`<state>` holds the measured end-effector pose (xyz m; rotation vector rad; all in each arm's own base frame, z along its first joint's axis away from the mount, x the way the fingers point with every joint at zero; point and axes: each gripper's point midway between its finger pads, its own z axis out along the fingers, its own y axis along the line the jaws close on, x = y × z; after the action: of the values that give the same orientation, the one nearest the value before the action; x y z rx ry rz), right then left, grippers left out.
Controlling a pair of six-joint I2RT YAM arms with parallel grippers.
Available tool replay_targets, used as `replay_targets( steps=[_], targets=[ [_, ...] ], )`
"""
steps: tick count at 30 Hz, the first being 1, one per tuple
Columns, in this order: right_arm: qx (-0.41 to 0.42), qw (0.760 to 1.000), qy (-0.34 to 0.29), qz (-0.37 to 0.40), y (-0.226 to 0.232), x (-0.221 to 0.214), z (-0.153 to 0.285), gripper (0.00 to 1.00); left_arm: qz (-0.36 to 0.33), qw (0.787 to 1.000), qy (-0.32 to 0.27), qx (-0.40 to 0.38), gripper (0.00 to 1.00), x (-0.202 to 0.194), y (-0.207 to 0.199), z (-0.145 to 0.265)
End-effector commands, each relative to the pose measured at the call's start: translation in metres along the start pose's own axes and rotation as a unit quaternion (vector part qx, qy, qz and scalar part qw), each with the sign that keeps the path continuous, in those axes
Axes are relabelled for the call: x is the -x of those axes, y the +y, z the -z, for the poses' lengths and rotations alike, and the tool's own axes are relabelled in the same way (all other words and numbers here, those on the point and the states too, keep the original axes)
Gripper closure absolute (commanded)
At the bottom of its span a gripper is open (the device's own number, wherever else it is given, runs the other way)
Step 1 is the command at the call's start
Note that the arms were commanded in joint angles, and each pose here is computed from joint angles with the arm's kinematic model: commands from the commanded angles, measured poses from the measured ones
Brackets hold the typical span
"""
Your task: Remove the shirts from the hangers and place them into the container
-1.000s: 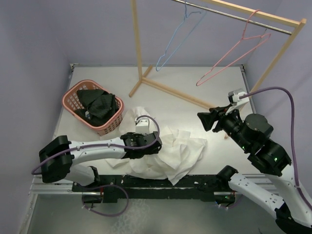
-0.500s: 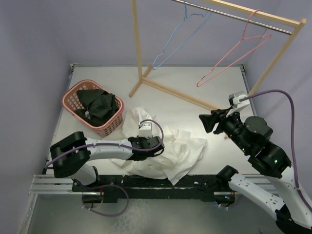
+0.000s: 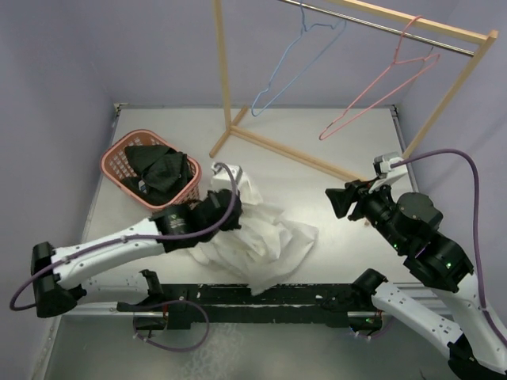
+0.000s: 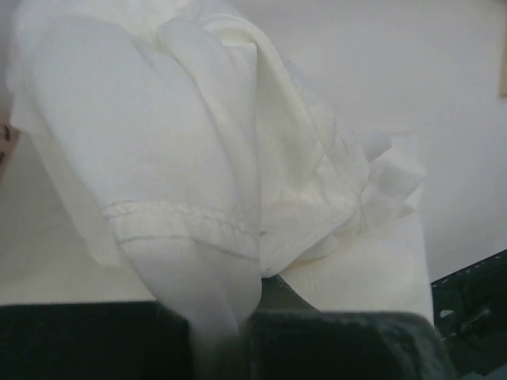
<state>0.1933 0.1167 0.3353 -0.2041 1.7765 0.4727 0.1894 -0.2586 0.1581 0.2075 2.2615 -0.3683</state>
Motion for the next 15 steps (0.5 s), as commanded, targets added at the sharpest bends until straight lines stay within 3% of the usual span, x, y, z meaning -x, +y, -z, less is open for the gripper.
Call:
replay_targets(
  steps=[1,8,15],
  targets=[
    [-0.012,1.0,-0.012,-0.014,-0.004,0.003,0.001,0.42,-0.031,0.994,-0.102,0.0,1.0,0.117,0.026,0.064],
    [-0.009,1.0,-0.01,-0.015,-0.001,0.002,-0.005,0.42,-0.078,0.972,-0.204,0.091,1.0,0.232,0.071,0.136],
    [-0.006,1.0,-0.009,-0.013,0.0,0.004,-0.008,0.42,-0.103,0.94,-0.274,0.175,1.0,0.332,0.106,0.182]
  ],
)
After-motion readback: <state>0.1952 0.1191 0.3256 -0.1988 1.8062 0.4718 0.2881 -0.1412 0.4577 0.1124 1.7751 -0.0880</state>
